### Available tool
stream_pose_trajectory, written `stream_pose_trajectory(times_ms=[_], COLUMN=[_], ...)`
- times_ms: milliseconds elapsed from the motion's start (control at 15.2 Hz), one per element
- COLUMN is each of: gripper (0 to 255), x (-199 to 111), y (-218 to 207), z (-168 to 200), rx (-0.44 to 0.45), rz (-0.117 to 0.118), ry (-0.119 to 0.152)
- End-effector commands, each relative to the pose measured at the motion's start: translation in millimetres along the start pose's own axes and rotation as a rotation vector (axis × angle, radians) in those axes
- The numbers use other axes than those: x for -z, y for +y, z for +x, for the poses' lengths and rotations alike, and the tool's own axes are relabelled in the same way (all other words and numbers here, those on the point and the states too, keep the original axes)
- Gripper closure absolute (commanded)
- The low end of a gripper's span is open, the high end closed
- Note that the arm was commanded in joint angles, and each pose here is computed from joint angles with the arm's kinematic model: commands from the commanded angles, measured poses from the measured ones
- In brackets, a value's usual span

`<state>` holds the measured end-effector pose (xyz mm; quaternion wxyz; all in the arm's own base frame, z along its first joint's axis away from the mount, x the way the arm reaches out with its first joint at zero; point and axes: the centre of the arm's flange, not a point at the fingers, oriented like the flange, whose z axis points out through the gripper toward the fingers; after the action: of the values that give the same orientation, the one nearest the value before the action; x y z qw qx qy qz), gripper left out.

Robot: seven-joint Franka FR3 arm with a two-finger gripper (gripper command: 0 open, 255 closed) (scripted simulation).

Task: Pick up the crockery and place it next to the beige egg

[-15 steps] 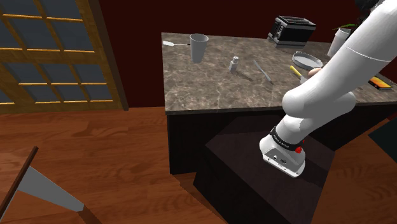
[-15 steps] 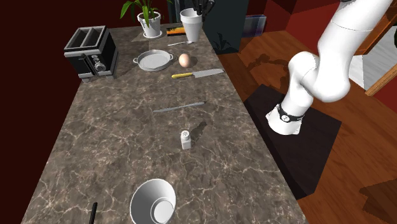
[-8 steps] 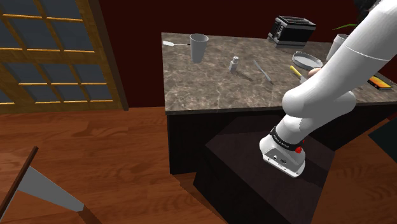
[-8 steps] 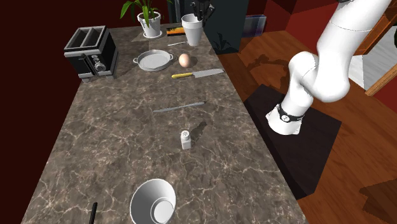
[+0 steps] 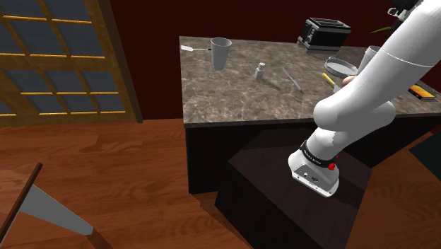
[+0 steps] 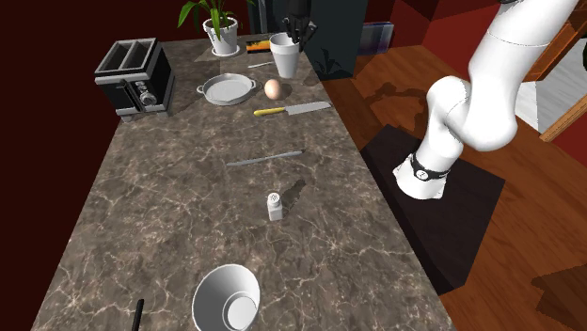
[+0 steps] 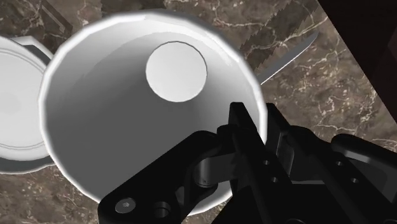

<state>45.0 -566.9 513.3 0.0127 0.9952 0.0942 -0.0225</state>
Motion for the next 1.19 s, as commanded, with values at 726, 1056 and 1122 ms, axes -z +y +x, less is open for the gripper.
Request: stream_pose_trajectory(times_ms=[726, 1056, 1122], gripper=[255, 255, 255], x=[-68, -94, -100], y=[-1, -2, -2], z=[2, 4, 4], rx=[0.0, 0.0, 0.0], rz=[-0.001, -0.001, -0.001], ry=[0.0, 0.0, 0.0])
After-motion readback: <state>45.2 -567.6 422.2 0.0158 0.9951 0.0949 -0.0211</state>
